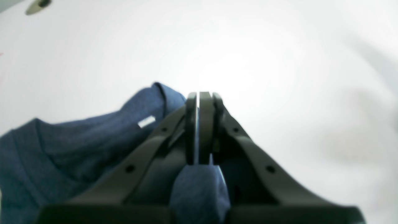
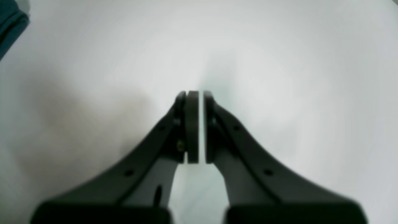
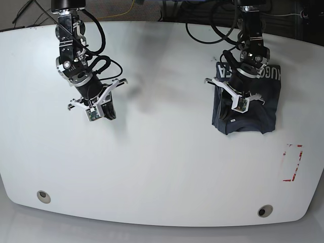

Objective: Layout the t-shirt on the table in an organized manner, then fold the t-shirt properly
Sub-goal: 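Slide the folded navy shirt with the left gripper away from the right gripper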

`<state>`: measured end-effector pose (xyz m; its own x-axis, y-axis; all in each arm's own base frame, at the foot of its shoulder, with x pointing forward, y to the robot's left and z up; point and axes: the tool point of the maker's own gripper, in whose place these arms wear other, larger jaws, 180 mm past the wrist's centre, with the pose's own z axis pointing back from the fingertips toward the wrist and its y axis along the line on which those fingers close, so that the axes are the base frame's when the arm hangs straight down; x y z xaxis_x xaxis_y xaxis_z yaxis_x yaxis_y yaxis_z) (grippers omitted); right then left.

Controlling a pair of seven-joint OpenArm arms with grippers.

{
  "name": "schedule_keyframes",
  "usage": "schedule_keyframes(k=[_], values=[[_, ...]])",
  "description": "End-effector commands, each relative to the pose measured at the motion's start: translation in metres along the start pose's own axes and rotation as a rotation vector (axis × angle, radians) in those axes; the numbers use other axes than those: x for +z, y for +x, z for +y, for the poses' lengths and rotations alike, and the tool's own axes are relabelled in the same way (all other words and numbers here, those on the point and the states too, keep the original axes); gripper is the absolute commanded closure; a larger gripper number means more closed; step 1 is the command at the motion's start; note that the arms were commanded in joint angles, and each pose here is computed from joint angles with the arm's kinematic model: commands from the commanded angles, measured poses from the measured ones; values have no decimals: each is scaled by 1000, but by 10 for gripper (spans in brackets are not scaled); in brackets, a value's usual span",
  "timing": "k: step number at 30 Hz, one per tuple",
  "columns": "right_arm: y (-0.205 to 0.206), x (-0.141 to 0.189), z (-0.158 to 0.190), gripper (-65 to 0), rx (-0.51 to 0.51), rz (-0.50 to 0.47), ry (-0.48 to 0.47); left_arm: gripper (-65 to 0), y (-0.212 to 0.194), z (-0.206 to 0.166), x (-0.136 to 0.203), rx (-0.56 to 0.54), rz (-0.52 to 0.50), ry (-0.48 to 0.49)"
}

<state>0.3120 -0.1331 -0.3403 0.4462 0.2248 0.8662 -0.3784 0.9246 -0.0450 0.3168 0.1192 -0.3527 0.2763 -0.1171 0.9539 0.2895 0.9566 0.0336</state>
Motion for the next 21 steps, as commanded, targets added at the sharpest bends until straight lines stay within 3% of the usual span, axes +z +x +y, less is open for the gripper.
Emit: schedule_keyframes(k=[1, 13, 21], values=[[18, 2, -4, -19, 15, -59, -5, 0, 3, 5, -1, 8, -24, 7], [18, 2, -3, -19, 14, -58, -4, 0, -68, 25, -2, 56, 150, 16], [16, 3, -3, -19, 13, -55, -4, 0, -73, 71, 14, 67, 104, 121]])
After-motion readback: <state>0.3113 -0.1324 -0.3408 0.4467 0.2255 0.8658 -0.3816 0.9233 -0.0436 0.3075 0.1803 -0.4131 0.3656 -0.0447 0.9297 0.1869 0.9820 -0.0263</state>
